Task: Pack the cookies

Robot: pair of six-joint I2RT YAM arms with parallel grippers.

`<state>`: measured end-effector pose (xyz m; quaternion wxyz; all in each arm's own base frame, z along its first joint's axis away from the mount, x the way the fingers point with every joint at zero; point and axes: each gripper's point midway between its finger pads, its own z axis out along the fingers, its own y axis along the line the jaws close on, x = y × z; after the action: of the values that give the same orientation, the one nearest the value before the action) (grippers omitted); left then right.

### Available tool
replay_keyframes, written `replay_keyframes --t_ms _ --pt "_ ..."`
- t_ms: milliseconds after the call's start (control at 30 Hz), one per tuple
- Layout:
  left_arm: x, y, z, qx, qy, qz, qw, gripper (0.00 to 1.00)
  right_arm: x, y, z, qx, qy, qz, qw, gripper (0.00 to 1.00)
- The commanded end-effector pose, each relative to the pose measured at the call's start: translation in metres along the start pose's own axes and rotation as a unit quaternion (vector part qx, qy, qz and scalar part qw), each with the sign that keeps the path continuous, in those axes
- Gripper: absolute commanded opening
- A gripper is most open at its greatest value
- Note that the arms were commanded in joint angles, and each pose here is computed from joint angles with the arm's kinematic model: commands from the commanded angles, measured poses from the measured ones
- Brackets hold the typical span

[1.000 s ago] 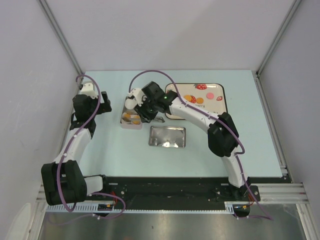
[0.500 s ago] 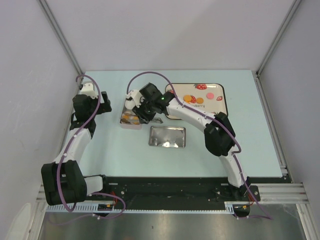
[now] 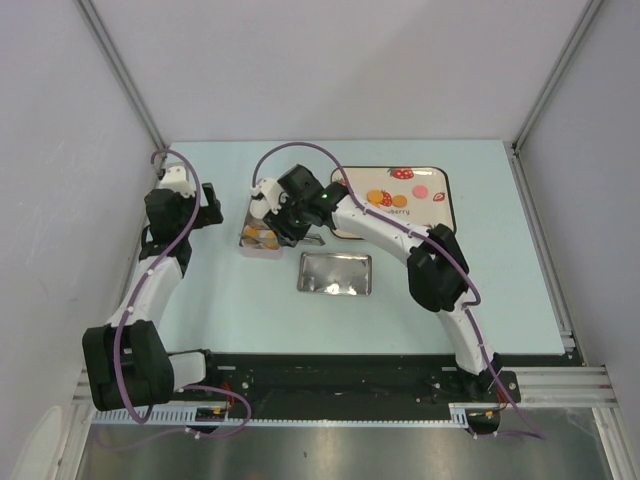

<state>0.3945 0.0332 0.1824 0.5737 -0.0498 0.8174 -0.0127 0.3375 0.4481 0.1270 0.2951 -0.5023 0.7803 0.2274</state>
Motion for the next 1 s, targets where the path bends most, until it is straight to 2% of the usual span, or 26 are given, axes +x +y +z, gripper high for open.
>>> replay_keyframes --t_ms 0,400,533,967 --pt "-0.017 0.001 -0.004 0.003 -0.031 -0.002 1.0 1.0 -0.024 -0.002 -0.007 0.008 -0.028 -0.011 1.0 0.46" --pt "-0.019 0.0 -0.005 0.004 -0.034 -0.001 0.999 1.0 -0.026 -0.002 -0.01 0.009 -0.029 -0.011 0.999 0.56" --pt "-0.019 0.001 -0.005 0.003 -0.034 -0.002 0.999 1.0 -0.029 -0.001 -0.014 0.009 -0.034 -0.009 0.999 0.56" --pt "-0.019 -0.001 -0.005 0.009 -0.033 -0.004 0.999 1.0 -0.076 -0.004 -0.078 0.034 -0.107 -0.006 0.994 0.55"
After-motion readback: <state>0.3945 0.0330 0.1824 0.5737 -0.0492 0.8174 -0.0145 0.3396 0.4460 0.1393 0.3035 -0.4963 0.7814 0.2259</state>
